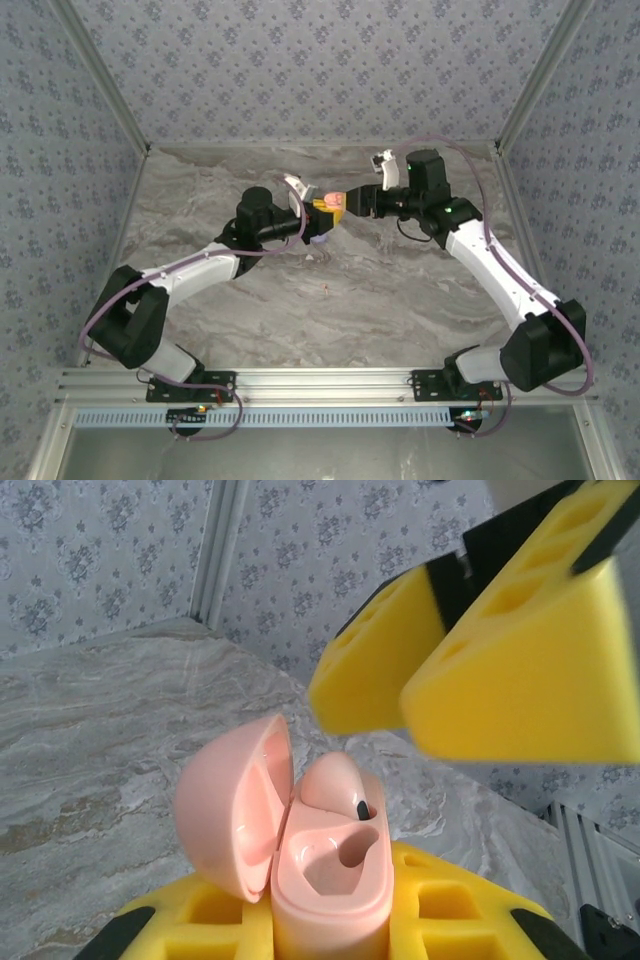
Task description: Insert the wireless bluetooth earbuds into the charging case
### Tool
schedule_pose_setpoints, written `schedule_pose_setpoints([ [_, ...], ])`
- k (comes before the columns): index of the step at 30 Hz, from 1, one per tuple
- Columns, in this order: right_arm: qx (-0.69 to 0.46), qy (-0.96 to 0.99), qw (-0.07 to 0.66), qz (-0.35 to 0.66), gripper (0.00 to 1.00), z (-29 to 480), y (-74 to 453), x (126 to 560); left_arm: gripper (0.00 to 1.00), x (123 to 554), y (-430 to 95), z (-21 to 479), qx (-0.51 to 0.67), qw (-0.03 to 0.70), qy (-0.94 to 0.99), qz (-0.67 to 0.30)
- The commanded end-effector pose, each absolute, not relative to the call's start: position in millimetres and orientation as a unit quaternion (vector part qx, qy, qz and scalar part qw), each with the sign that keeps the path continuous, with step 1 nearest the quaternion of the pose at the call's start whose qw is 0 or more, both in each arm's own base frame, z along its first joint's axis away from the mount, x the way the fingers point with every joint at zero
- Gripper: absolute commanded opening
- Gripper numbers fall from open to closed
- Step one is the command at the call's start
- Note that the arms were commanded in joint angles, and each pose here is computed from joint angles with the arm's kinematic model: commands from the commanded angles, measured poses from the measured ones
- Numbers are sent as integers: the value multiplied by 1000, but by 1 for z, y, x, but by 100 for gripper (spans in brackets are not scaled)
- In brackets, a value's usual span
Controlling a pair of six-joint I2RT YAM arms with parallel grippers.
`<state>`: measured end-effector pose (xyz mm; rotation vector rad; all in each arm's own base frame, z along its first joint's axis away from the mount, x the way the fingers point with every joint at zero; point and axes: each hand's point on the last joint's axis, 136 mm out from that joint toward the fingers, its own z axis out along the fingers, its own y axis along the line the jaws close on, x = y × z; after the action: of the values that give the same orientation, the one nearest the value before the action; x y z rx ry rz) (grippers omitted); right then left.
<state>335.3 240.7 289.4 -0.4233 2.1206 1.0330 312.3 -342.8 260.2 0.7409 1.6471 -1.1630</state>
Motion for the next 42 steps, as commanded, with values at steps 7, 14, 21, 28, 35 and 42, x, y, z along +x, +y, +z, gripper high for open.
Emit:
schedule_pose_setpoints([
  [7,-128,867,370,308,53,273,202,337,0,314,-327,281,313,503,681,-430],
  [14,-103,904,308,280,53,224,191,325,0,320,-298,275,284,488,719,-406],
  [21,-98,930,243,260,52,174,205,306,0,322,-268,271,255,492,737,-387],
  [28,-102,952,174,229,50,122,230,284,0,314,-245,266,235,497,752,-364],
  [35,-130,961,132,205,46,91,262,266,0,303,-229,259,220,496,762,-352],
  [42,-159,967,101,173,37,66,285,257,0,296,-222,256,214,497,767,-344],
])
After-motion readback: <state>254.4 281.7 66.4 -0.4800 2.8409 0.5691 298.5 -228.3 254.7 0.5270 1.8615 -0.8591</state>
